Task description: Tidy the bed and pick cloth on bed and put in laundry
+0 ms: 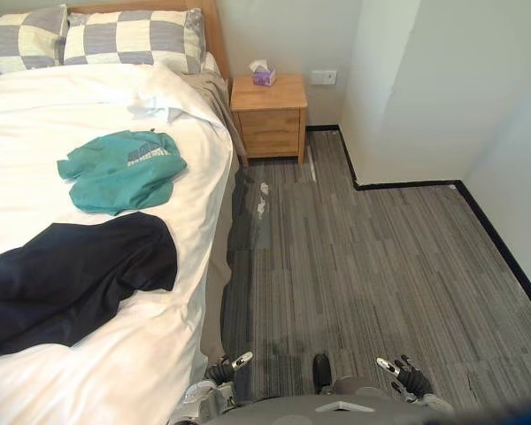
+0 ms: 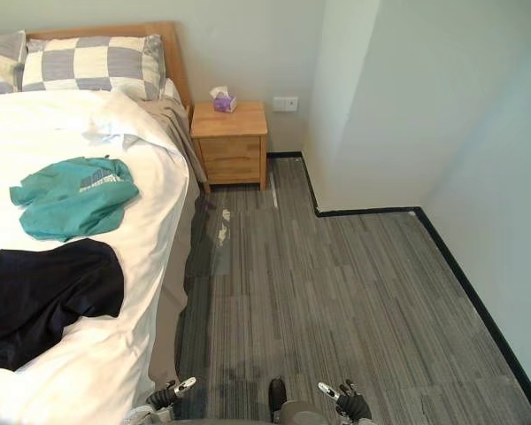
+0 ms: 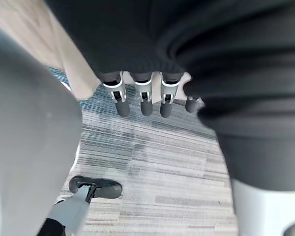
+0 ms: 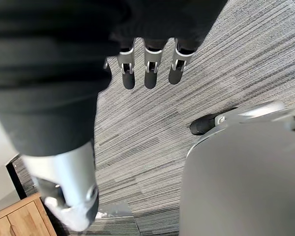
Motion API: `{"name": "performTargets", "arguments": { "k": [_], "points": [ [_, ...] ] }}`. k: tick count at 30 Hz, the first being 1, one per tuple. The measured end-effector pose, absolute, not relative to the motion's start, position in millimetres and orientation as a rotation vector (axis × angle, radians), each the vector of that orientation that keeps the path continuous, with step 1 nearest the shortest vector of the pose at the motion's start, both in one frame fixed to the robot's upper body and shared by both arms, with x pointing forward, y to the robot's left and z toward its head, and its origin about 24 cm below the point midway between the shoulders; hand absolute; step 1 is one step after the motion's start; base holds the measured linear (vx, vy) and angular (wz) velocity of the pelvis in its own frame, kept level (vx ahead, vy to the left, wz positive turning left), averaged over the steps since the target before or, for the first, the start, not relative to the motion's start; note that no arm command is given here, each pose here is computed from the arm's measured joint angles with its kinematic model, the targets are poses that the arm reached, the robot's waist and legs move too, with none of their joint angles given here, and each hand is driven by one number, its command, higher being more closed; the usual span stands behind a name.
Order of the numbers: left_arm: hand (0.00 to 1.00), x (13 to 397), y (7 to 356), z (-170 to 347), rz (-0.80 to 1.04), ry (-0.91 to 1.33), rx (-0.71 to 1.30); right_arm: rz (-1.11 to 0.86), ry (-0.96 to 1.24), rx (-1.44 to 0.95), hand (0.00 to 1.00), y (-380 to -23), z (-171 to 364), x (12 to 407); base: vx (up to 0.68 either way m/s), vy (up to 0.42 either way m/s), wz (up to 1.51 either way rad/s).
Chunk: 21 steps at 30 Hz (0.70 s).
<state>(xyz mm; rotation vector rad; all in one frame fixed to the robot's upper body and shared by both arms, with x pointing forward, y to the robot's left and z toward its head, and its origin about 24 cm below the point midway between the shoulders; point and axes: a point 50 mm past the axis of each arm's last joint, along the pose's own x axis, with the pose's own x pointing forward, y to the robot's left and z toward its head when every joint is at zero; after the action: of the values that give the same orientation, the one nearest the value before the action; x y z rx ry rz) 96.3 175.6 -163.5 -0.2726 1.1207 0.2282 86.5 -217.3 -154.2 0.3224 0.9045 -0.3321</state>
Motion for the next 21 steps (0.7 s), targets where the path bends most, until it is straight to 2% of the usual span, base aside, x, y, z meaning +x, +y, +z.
{"name": "performTargets", "arguments": {
  "k": [5, 7, 9, 14, 19, 21],
  "points": [
    [0.0, 94.5, 180.3, -159.4, 0.334, 1.032, -0.311, -0.338, 0.726, 0.359, 0.0, -222.0, -141.1, 98.6, 0.07, -0.018, -0.26],
    [0.0, 97.3, 192.8, -154.6, 0.4, 0.971, -0.292, -0.281, 0.63, 0.387, 0.0, -209.2, -133.6, 111.3, 0.12, -0.139, -0.12],
    [0.0, 103.5, 194.3, -149.7, 0.422, 0.912, -0.276, -0.272, 0.579, 0.379, 0.0, -210.8, -128.5, 112.9, 0.15, -0.26, 0.03],
    [0.0, 104.7, 193.0, -144.3, 0.446, 0.837, -0.301, -0.22, 0.521, 0.374, 0.0, -205.6, -121.1, 129.6, 0.3, -0.157, -0.63],
    [0.0, 106.7, 192.0, -143.3, 0.442, 0.82, -0.334, -0.206, 0.517, 0.371, 0.0, -199.4, -120.8, 132.8, 0.24, -0.053, -0.75],
    [0.0, 106.4, 190.7, -143.6, 0.436, 0.821, -0.34, -0.225, 0.545, 0.362, 0.0, -203.7, -124.3, 123.0, 0.35, 0.017, -0.2]
  ]
}}
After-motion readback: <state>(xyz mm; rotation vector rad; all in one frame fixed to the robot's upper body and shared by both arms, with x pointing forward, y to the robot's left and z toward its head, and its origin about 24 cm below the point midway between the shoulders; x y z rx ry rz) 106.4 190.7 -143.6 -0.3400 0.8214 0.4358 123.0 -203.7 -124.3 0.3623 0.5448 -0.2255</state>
